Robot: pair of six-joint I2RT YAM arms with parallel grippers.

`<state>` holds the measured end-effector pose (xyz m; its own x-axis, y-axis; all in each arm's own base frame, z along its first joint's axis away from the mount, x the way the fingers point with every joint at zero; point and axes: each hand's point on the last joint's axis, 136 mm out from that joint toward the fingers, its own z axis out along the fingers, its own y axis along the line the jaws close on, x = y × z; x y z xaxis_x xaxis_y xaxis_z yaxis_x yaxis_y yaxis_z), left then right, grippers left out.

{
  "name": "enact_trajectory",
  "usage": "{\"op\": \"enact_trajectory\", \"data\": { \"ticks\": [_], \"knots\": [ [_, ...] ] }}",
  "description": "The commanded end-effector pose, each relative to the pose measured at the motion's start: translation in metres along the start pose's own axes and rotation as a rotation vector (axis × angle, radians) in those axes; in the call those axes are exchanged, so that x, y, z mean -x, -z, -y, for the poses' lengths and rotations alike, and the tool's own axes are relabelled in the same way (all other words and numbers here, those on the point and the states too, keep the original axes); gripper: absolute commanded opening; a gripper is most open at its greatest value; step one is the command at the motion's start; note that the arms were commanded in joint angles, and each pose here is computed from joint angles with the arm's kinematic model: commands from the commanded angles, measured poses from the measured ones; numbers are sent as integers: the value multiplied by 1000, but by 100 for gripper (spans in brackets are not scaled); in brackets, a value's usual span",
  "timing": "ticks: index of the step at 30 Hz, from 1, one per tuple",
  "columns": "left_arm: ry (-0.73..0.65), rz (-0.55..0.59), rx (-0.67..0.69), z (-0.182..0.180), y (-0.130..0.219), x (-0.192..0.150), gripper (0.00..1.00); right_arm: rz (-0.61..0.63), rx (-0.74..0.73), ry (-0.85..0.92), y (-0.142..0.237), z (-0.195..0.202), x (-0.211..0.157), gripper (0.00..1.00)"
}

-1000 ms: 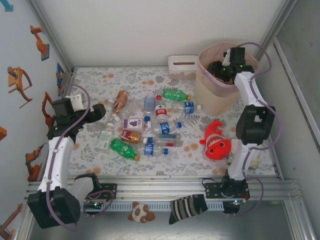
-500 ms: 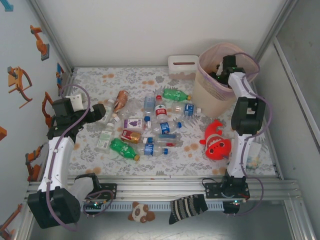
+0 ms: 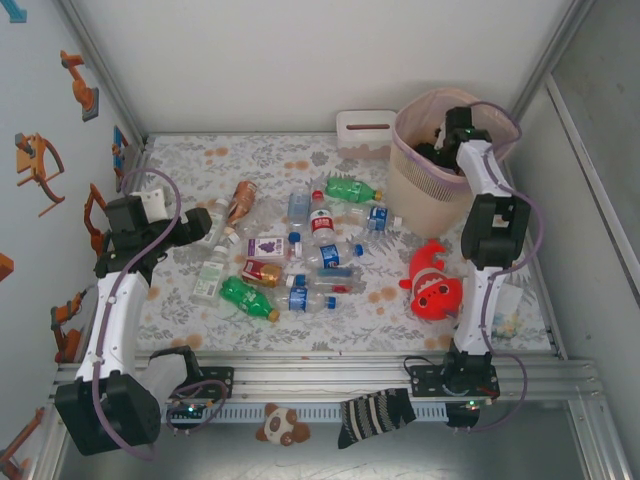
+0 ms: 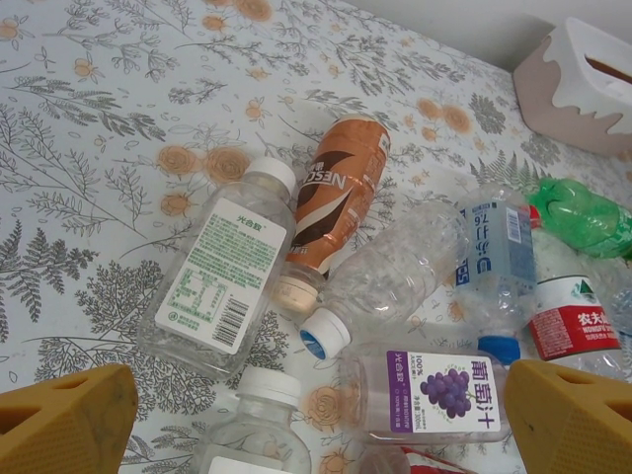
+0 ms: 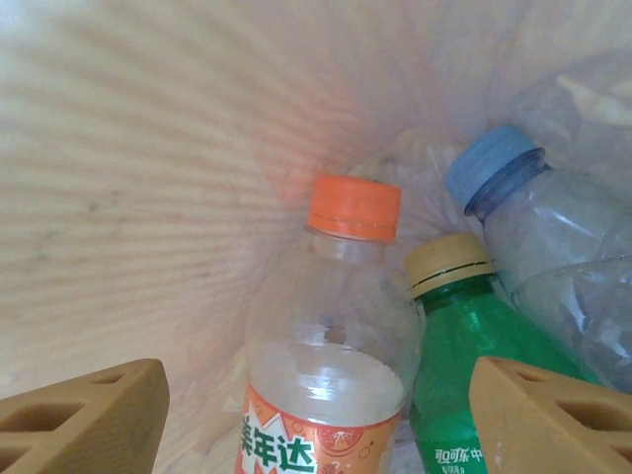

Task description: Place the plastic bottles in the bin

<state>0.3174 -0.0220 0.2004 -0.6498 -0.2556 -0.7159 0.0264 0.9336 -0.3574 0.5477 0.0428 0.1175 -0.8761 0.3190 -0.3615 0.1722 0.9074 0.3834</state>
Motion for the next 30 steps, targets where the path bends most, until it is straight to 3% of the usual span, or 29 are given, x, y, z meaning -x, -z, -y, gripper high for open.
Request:
{"op": "enact_trajectory", "data": {
  "ticks": [1, 15, 30],
  "knots": [
    [-13, -10, -17, 3, 2, 0, 95, 93, 8, 16, 51, -17, 21, 81],
    [-8, -24, -10, 2, 1, -1, 95, 275, 16, 80, 165, -47, 35, 81],
    [-57, -86, 59, 2, -3, -13, 95, 410, 41, 142, 263, -62, -4, 81]
  ]
}}
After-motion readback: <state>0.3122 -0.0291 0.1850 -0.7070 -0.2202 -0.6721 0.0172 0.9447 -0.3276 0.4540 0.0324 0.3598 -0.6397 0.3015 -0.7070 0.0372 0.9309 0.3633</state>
